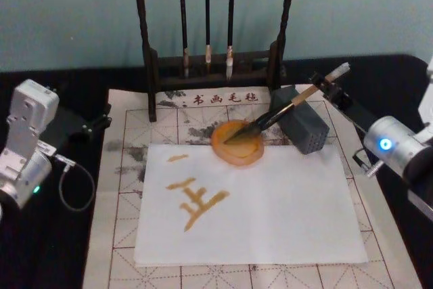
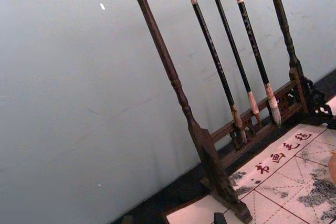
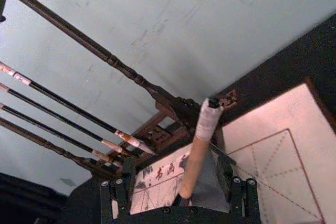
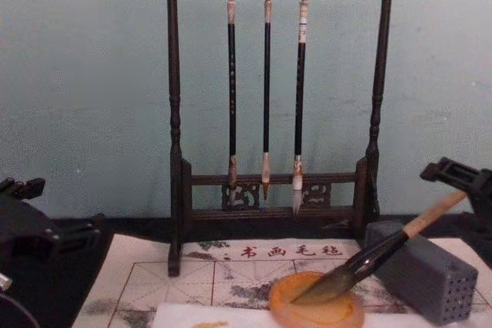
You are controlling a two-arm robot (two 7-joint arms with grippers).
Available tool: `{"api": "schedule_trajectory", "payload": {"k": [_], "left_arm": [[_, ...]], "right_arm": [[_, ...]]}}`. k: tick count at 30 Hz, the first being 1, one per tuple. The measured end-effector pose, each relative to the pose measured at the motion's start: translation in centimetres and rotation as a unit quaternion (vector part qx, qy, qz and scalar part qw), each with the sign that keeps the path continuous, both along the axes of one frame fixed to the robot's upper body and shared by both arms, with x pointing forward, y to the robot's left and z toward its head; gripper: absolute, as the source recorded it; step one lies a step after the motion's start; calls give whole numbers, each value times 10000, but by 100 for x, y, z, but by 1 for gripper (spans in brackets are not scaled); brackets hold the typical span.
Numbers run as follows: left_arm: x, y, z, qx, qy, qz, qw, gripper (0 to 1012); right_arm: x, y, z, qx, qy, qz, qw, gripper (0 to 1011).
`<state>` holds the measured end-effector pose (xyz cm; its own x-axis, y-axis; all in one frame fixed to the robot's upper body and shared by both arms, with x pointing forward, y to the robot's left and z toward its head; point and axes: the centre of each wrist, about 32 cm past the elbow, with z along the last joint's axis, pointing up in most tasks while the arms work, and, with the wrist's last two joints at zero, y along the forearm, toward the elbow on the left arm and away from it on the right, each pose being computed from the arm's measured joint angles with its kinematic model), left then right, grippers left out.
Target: Pick up the brush from the inkstone, write on the paper, then place the brush back to its original position.
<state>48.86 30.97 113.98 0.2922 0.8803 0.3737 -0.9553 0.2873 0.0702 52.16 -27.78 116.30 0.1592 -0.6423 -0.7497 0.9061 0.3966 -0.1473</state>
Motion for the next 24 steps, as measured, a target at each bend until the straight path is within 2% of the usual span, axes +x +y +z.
{"api": "schedule_trajectory", "payload": {"k": [7,11,12,13,16,20,22,23,24], "left_arm": [[0,0,0,0,0,0,10000,1001],[0,0,0,0,1,0,10000,1001],[0,0,0,0,0,0,10000,1001],[0,0,0,0,0,0,10000,1001],[0,0,0,0,0,0,10000,1001],[0,0,0,0,0,0,10000,1001],[0,0,0,0,0,0,10000,1001],[0,0,0,0,0,0,10000,1001],[0,0,0,0,0,0,10000,1001]], "right_arm": [[-189,-81,9,-92,-116,-25,9999,1003],[-325,-98,13,-389,-365,2,9986,1002],[-370,-97,12,-536,-478,26,9974,1003],[-370,-97,12,-536,-478,26,9974,1003],[-481,-90,5,-889,-708,121,9934,1002],[-571,-80,-1,-1188,-872,236,9888,1002],[-637,-64,-14,-1447,-1044,340,9834,1002],[-679,-52,-29,-1647,-1178,417,9784,1002],[-698,-47,-35,-1751,-1254,448,9755,1002]]}}
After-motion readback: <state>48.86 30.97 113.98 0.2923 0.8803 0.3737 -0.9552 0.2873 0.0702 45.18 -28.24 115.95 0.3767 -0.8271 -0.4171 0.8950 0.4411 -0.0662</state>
